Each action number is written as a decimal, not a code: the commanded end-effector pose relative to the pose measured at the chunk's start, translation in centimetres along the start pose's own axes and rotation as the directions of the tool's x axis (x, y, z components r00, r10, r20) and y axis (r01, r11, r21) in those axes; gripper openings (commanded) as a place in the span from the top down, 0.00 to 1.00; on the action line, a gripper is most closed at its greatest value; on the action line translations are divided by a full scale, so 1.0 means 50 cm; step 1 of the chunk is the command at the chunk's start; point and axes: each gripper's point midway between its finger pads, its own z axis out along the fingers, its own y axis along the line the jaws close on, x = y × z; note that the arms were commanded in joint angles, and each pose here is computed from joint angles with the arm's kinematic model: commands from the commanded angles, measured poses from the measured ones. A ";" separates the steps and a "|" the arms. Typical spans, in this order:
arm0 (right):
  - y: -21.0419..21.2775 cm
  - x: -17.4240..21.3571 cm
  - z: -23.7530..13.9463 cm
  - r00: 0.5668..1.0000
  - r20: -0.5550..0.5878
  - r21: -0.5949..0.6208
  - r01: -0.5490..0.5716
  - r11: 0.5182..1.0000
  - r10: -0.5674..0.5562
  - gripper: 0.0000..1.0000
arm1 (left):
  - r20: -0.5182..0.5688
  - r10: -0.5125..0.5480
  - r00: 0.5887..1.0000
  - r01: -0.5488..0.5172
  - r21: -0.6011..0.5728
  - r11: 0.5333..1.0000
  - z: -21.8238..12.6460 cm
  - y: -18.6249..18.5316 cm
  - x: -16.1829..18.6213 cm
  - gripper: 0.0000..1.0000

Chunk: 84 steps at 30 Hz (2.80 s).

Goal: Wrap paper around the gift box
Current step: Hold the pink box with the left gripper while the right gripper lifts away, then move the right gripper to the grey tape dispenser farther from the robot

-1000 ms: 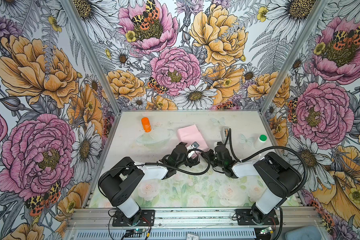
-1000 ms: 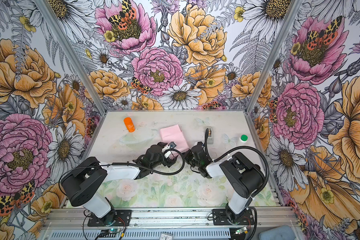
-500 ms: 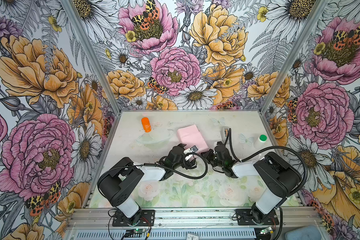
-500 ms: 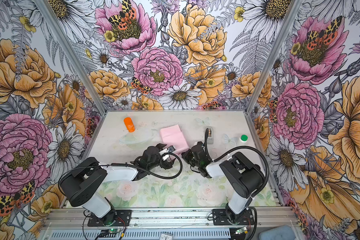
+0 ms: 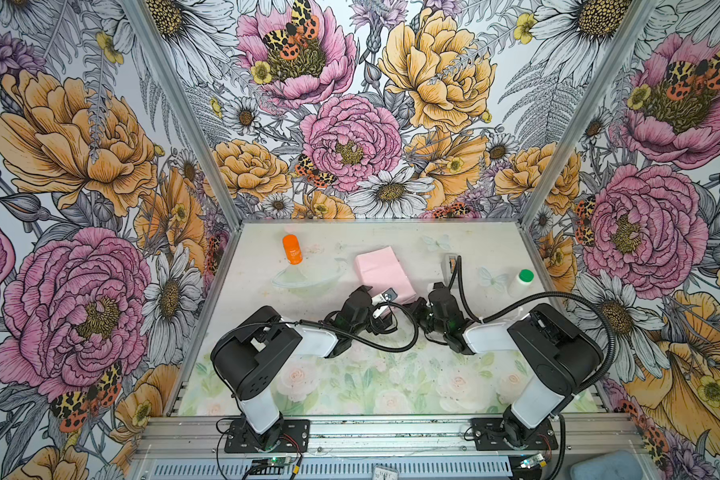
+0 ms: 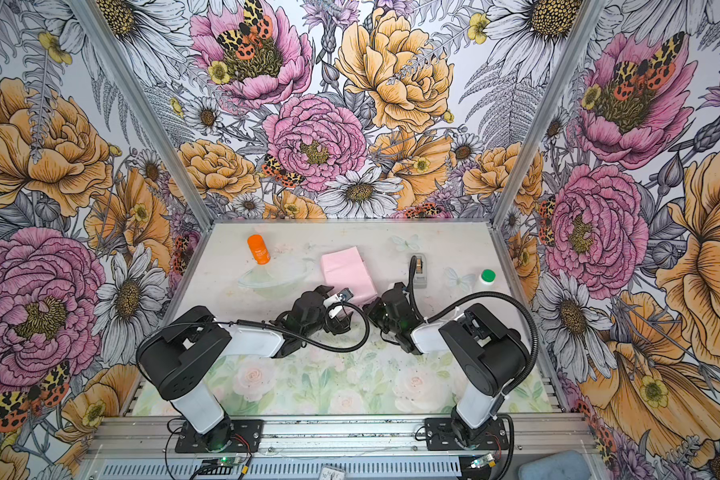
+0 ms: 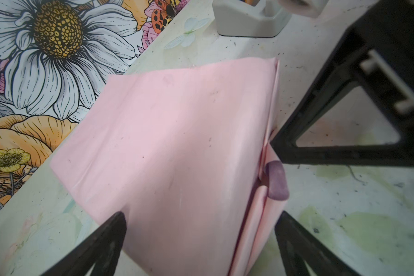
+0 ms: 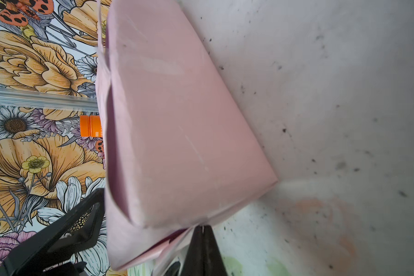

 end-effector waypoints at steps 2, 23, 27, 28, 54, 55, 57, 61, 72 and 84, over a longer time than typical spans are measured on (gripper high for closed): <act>0.032 -0.012 -0.002 0.999 0.020 -0.037 0.027 0.999 -0.026 1.00 | -0.091 -0.056 0.994 0.052 -0.052 0.997 0.007 0.004 0.053 0.06; -0.012 -0.092 -0.163 0.985 0.093 0.067 0.141 0.988 -0.147 0.83 | -0.115 -0.128 0.985 0.119 -0.082 0.990 -0.005 0.009 0.082 0.14; -0.026 -0.152 -0.211 0.973 0.076 0.122 0.209 0.970 -0.219 0.81 | -0.110 -0.127 0.986 0.120 -0.074 0.990 -0.005 0.005 0.077 0.14; -0.027 -0.168 -0.221 0.968 0.073 0.128 0.230 0.965 -0.241 0.80 | -0.108 -0.128 0.986 0.120 -0.073 0.990 -0.004 0.004 0.076 0.14; -0.086 -0.413 -0.117 0.872 -0.191 0.040 0.466 0.884 -0.451 0.66 | -0.099 -0.127 0.987 0.122 -0.055 0.991 -0.002 -0.002 0.063 0.13; -0.093 -0.413 -0.111 0.872 -0.206 0.043 0.461 0.886 -0.444 0.66 | -0.098 -0.126 0.987 0.121 -0.057 0.991 -0.002 -0.001 0.062 0.13; -0.103 -0.412 -0.104 0.870 -0.230 0.050 0.457 0.888 -0.435 0.66 | -0.098 -0.126 0.987 0.120 -0.058 0.991 -0.002 0.000 0.061 0.13; -0.121 -0.416 -0.097 0.865 -0.257 0.080 0.464 0.882 -0.432 0.66 | -0.100 -0.119 0.988 0.113 -0.056 0.992 0.000 -0.001 0.060 0.13; -0.149 -0.399 -0.075 0.854 -0.356 0.066 0.429 0.901 -0.380 0.67 | -0.116 -0.110 0.987 0.103 -0.063 0.993 0.004 -0.001 0.070 0.12; -0.135 -0.390 -0.067 0.828 -0.409 -0.006 0.418 0.908 -0.384 0.72 | -0.115 -0.112 0.987 0.105 -0.059 0.993 0.007 -0.002 0.068 0.12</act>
